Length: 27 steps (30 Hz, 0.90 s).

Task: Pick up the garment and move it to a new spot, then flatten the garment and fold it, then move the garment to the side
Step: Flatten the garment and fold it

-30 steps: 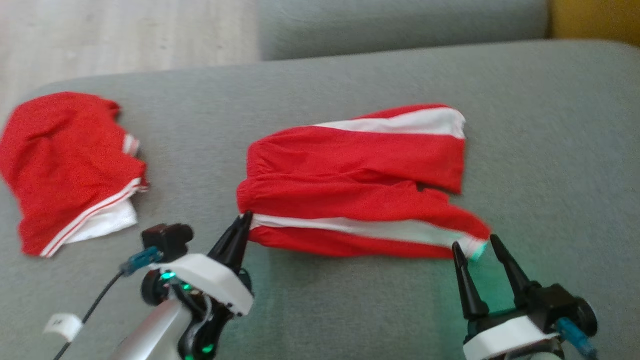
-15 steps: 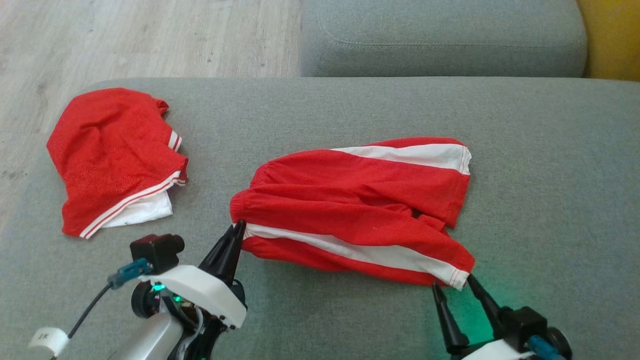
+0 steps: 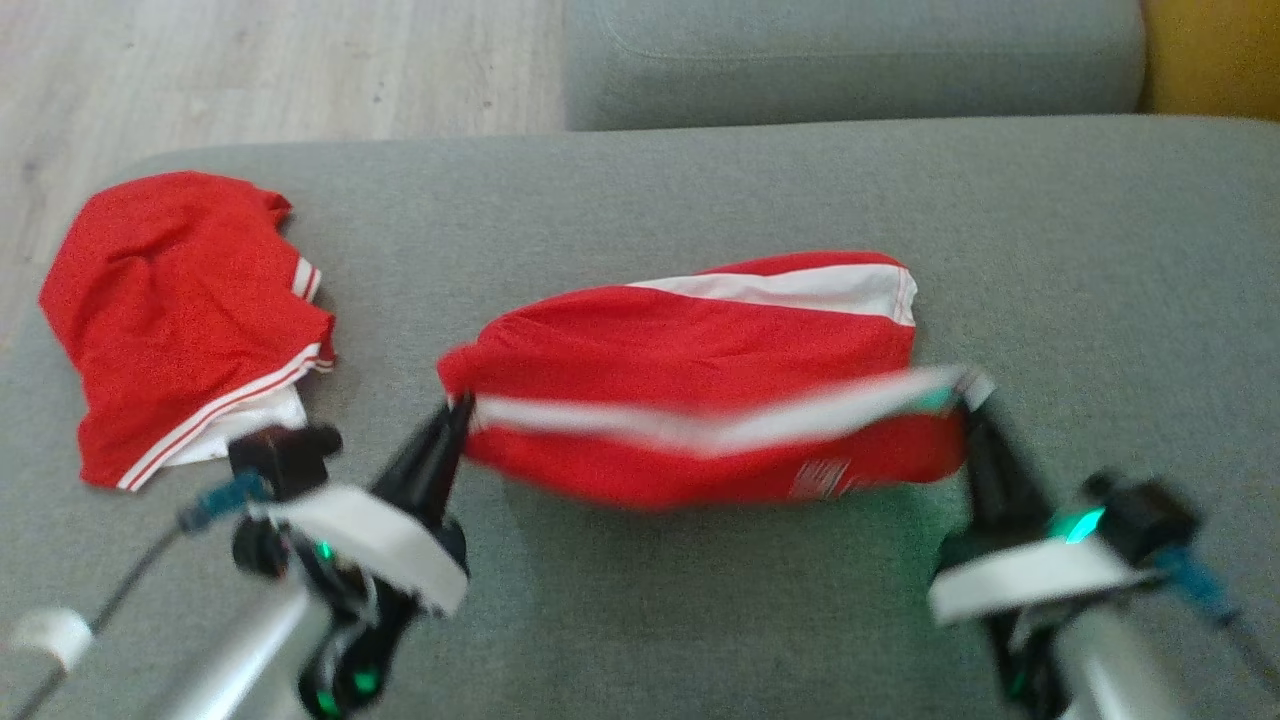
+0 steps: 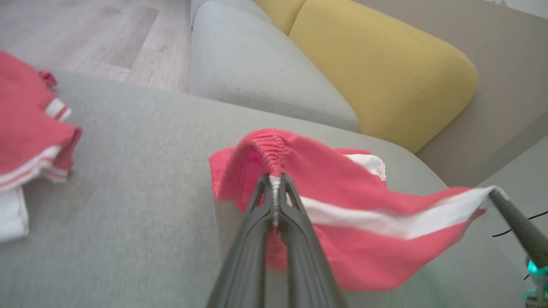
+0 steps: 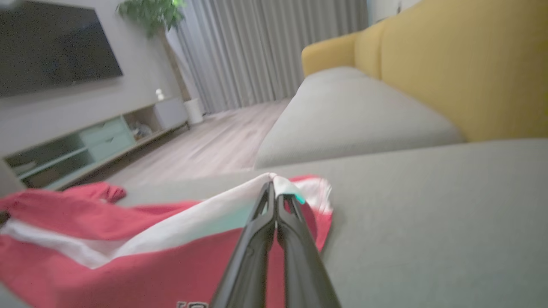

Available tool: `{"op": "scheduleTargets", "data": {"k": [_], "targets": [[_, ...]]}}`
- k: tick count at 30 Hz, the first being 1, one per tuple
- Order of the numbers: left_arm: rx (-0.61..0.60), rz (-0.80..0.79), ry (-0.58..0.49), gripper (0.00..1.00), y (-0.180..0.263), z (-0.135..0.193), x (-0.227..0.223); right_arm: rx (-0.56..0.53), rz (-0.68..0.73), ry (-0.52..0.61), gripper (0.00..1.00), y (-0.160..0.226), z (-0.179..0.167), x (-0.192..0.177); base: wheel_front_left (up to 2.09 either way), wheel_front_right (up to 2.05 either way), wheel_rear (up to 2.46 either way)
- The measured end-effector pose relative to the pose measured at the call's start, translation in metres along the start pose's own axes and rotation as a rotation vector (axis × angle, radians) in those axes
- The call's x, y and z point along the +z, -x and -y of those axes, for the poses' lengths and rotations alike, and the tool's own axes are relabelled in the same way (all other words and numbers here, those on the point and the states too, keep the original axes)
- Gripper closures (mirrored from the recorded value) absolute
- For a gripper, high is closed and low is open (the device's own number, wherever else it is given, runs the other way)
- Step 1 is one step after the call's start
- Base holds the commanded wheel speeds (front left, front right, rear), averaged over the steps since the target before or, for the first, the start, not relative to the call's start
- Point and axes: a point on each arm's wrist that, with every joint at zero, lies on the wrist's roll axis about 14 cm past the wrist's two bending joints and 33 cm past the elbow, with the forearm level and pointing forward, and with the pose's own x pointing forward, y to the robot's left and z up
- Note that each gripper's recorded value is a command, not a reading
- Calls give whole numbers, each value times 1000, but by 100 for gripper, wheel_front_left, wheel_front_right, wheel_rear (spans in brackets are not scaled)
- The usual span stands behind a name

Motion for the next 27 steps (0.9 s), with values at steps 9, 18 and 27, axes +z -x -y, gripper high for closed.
{"op": "scheduleTargets", "data": {"k": [9, 18, 27], "targets": [[-261, 250, -243, 100, -80, 63, 153, -110, 512, 156, 100, -79, 56, 194, 0, 0, 0], [-486, 556, -262, 100, -131, 149, 256, -221, 805, 365, 100, -90, 103, 329, 0, 0, 0], [-466, 269, -189, 100, -125, 104, 119, -235, 494, 344, 100, -64, 123, 204, 0, 0, 0]]}}
